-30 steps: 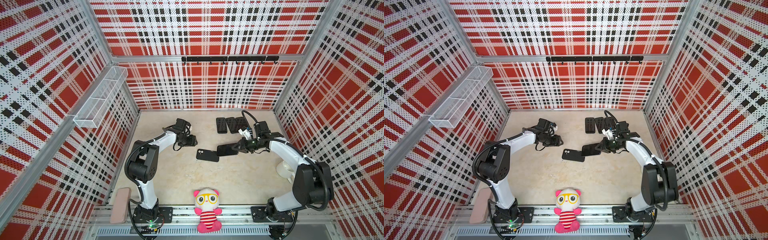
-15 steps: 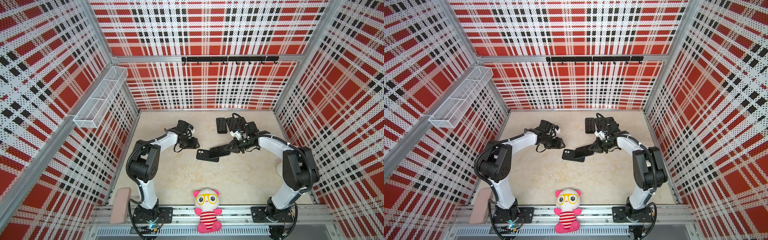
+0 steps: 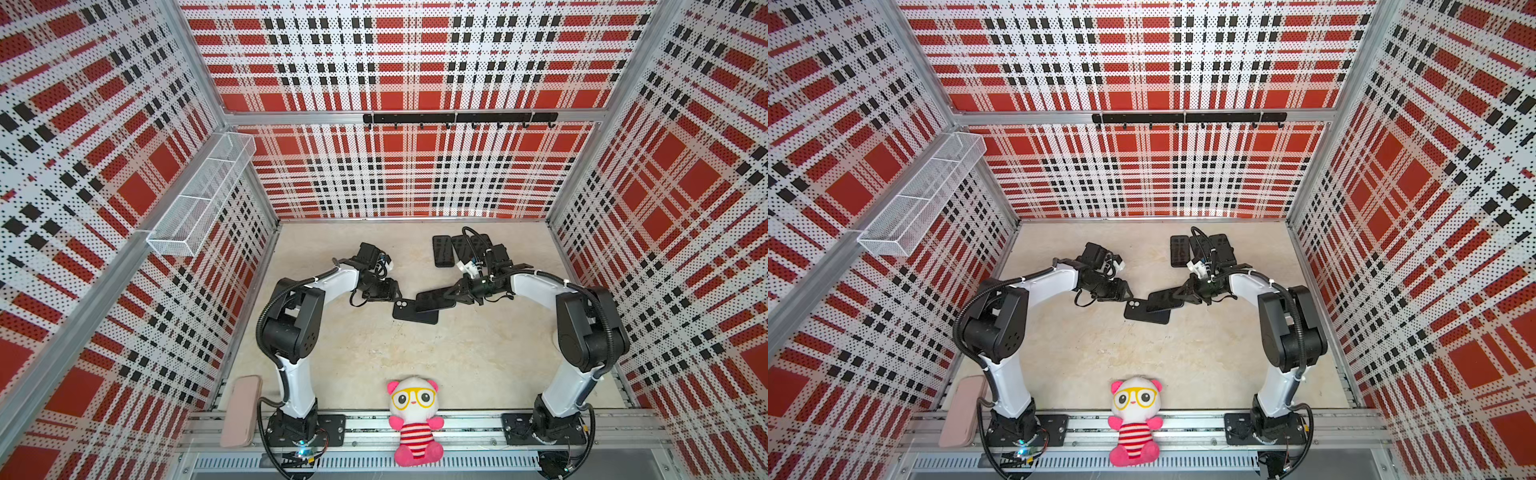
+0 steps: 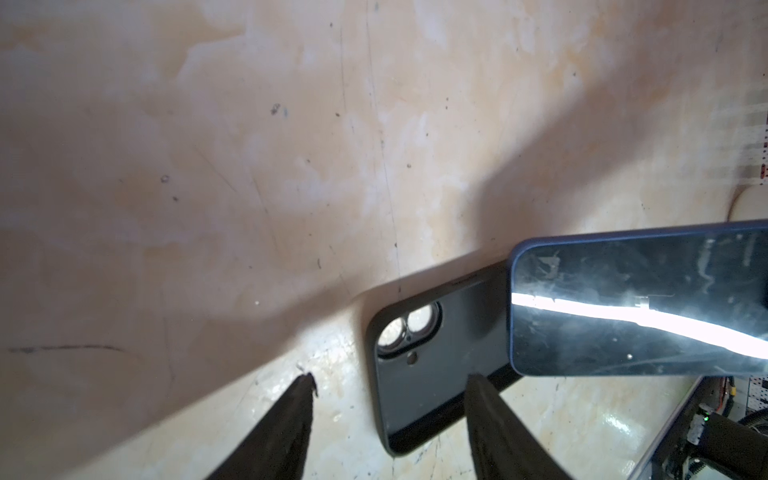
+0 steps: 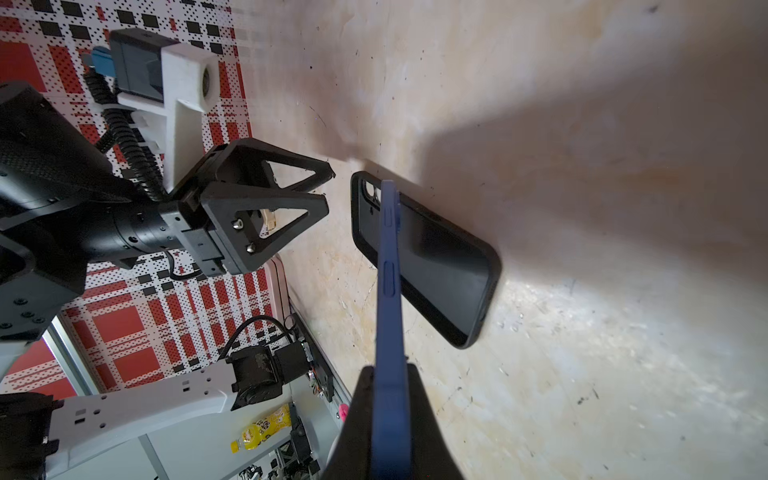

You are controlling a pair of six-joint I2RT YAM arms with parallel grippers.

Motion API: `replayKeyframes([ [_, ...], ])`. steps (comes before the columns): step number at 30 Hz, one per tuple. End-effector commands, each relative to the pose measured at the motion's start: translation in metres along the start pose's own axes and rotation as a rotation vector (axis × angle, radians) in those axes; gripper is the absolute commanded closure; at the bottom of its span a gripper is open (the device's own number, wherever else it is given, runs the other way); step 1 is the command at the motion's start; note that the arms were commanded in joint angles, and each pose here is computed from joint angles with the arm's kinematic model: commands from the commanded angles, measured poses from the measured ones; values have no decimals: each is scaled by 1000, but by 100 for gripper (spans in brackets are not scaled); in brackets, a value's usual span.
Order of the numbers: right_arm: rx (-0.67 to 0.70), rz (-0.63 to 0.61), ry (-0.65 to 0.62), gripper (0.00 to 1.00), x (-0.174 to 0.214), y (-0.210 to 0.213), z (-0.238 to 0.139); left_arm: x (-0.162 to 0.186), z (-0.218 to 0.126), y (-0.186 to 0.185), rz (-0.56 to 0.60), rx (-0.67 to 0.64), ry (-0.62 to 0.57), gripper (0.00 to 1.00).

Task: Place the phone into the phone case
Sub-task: 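Lower the left gripper onto the case rim while right lowers the phone over it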

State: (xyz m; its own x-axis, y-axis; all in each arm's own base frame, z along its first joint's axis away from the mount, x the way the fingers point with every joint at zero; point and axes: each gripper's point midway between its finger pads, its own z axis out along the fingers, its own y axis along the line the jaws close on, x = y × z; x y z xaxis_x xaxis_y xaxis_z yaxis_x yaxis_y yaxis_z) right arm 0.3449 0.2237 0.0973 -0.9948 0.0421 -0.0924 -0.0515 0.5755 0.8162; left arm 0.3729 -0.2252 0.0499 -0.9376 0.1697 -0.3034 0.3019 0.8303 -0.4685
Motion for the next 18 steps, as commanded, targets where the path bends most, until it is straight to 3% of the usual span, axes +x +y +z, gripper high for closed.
replayKeyframes([
  [1, -46, -10, 27, 100, 3, 4, 11, 8, 7, -3, 3, 26, 38, 39],
  [18, 24, 12, 83, 100, 20, -21, 25, 15, 16, -11, 0, 61, 68, 46],
])
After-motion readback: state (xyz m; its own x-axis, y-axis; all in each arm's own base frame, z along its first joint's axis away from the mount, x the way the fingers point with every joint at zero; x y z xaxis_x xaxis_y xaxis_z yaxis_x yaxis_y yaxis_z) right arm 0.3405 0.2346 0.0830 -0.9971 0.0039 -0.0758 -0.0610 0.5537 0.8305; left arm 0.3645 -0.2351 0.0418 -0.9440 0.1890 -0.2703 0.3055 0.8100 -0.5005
